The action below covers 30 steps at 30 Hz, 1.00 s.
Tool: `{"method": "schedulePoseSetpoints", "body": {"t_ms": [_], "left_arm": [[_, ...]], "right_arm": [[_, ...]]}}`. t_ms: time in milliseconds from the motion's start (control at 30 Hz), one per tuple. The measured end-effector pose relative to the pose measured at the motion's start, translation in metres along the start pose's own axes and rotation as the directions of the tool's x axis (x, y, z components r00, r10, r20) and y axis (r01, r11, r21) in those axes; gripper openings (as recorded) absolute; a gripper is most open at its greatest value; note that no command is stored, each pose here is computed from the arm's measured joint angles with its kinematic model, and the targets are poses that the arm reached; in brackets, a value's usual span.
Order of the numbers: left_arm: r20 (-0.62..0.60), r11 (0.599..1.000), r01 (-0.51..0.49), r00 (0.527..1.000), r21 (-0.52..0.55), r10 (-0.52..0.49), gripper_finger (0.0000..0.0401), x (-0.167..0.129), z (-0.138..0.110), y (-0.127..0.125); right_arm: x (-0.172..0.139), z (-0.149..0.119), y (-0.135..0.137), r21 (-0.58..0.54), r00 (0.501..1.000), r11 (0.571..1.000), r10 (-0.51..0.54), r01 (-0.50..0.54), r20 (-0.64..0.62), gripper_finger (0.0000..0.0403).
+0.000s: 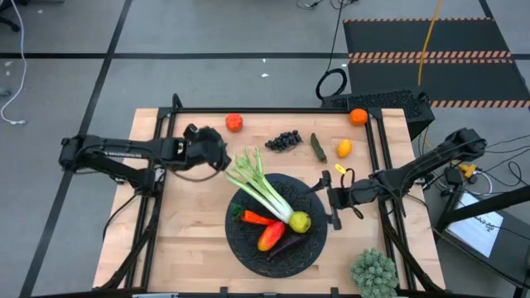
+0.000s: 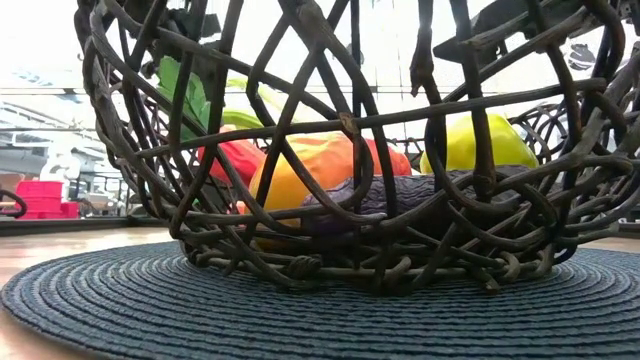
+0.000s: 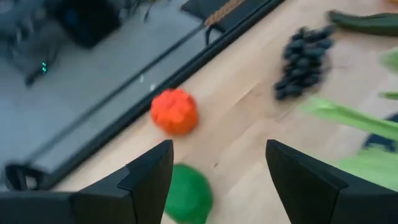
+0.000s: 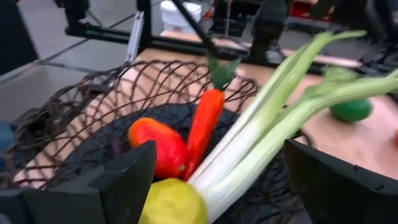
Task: Build produce basket
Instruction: Put the green lime into the black mesh basket
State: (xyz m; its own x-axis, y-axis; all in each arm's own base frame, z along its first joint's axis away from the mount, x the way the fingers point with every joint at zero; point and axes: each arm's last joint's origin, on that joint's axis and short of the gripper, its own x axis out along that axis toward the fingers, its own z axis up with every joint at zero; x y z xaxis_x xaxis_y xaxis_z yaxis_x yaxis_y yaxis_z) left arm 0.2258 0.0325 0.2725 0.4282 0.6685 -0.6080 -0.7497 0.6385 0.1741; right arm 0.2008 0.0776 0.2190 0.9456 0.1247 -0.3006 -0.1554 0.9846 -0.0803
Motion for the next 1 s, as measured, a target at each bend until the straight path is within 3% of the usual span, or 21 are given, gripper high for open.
{"method": "schedulePoseSetpoints", "body": {"t_ms": [300, 467, 833, 1000], "left_arm": [[-0.138, 0.981, 0.036, 0.988, -0.190, -0.063, 0.0258, 0.033, -0.014, 0.021], [-0.209, 0.968, -0.019, 0.977, -0.249, -0.035, 0.0262, 0.051, -0.037, 0.031], [-0.212, 0.949, -0.068, 0.977, -0.309, 0.001, 0.0390, 0.071, -0.059, 0.041], [-0.235, 0.949, -0.089, 0.972, -0.302, 0.016, 0.0385, 0.078, -0.068, 0.043]], "right_arm": [[-0.012, 0.008, -0.010, 0.010, 0.996, 0.997, -0.082, 0.081, 0.044, 0.0341], [-0.013, 0.009, -0.010, 0.012, 0.995, 0.997, -0.082, 0.082, 0.051, 0.0341], [-0.011, 0.011, -0.020, 0.006, 0.990, 0.992, -0.126, 0.126, 0.065, 0.0341], [-0.011, 0.011, -0.023, 0.012, 0.988, 0.990, -0.139, 0.139, 0.065, 0.0341]]}}
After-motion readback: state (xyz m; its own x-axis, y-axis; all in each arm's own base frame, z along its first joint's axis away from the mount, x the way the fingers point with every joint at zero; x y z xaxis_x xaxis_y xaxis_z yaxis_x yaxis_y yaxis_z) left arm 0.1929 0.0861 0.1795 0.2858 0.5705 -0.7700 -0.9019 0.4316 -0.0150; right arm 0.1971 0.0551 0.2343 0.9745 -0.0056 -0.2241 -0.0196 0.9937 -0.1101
